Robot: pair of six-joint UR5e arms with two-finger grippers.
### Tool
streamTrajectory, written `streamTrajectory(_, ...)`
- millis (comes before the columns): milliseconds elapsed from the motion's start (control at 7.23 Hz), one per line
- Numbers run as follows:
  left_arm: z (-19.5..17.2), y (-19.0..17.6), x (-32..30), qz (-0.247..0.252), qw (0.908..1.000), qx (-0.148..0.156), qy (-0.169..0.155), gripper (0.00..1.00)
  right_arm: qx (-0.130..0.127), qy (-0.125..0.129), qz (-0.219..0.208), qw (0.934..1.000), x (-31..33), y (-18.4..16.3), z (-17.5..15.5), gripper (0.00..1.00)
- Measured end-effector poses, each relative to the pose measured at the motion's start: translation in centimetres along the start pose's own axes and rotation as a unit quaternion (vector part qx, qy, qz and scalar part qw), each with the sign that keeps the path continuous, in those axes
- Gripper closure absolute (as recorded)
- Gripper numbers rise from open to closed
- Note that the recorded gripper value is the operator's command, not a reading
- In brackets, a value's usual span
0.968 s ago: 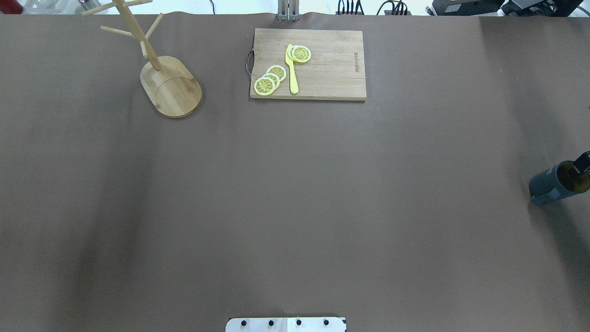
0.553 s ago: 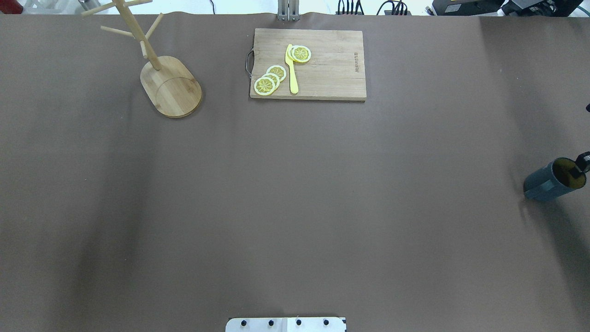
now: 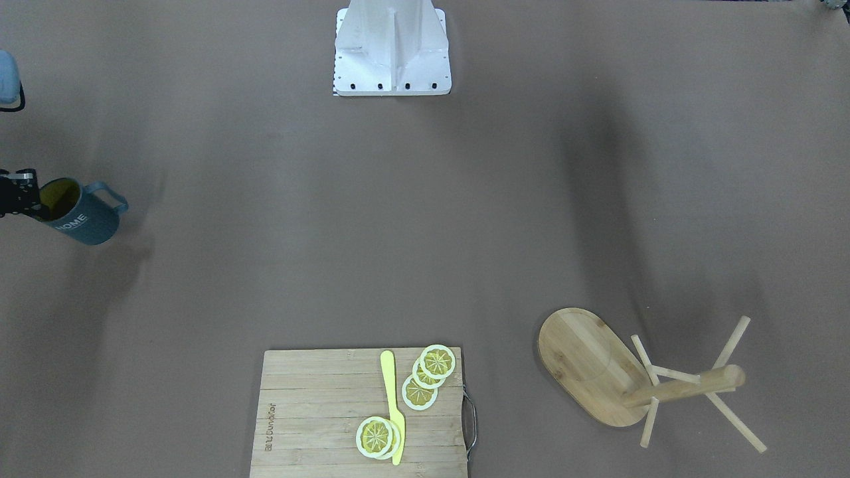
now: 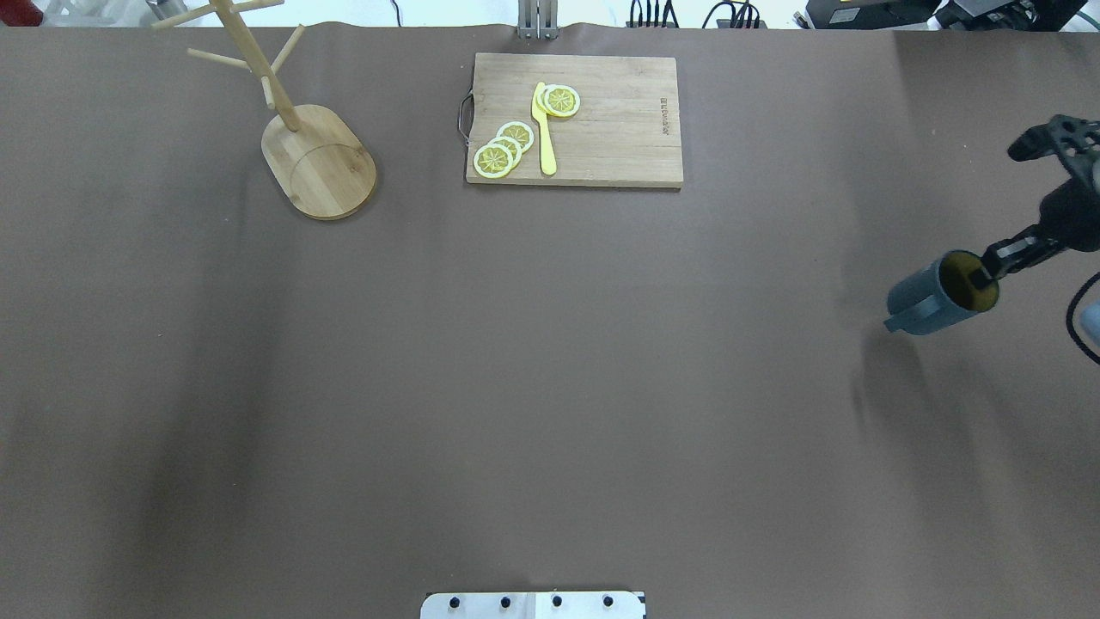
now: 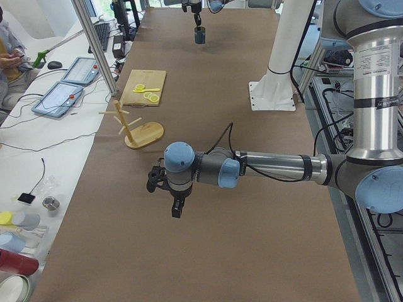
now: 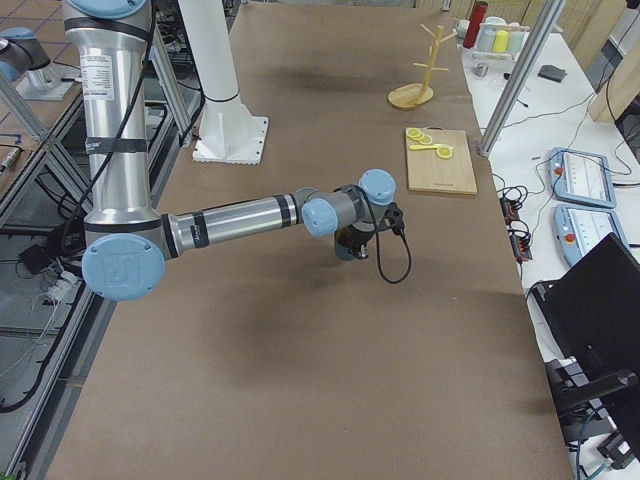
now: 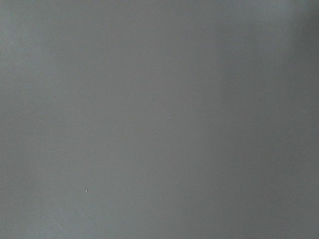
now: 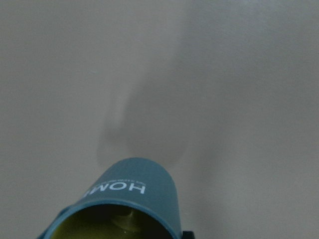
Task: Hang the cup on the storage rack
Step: 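Carry the teal mug with the right gripper toward the table center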
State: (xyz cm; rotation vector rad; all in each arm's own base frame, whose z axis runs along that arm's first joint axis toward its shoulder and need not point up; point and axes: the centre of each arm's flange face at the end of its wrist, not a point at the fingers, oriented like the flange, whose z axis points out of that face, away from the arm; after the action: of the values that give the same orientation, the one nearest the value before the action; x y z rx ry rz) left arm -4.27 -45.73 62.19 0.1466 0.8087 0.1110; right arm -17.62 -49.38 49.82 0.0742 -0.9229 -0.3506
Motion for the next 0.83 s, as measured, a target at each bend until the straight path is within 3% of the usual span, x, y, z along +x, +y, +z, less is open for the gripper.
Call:
streamTrajectory(415,0.0,0.0,0.1,0.018,0.9997,0.015,0.000,0.03,0.015,-0.027,-0.031,0.9990,-19.7,-6.8,2.5,1.00)
streamTrajectory(829,-0.4,-0.8,1.4,0.077,0.9953,0.059,0.002,0.02,0.034,-0.024,-0.051,0.9978,-32.5,-7.9,6.2,1.00)
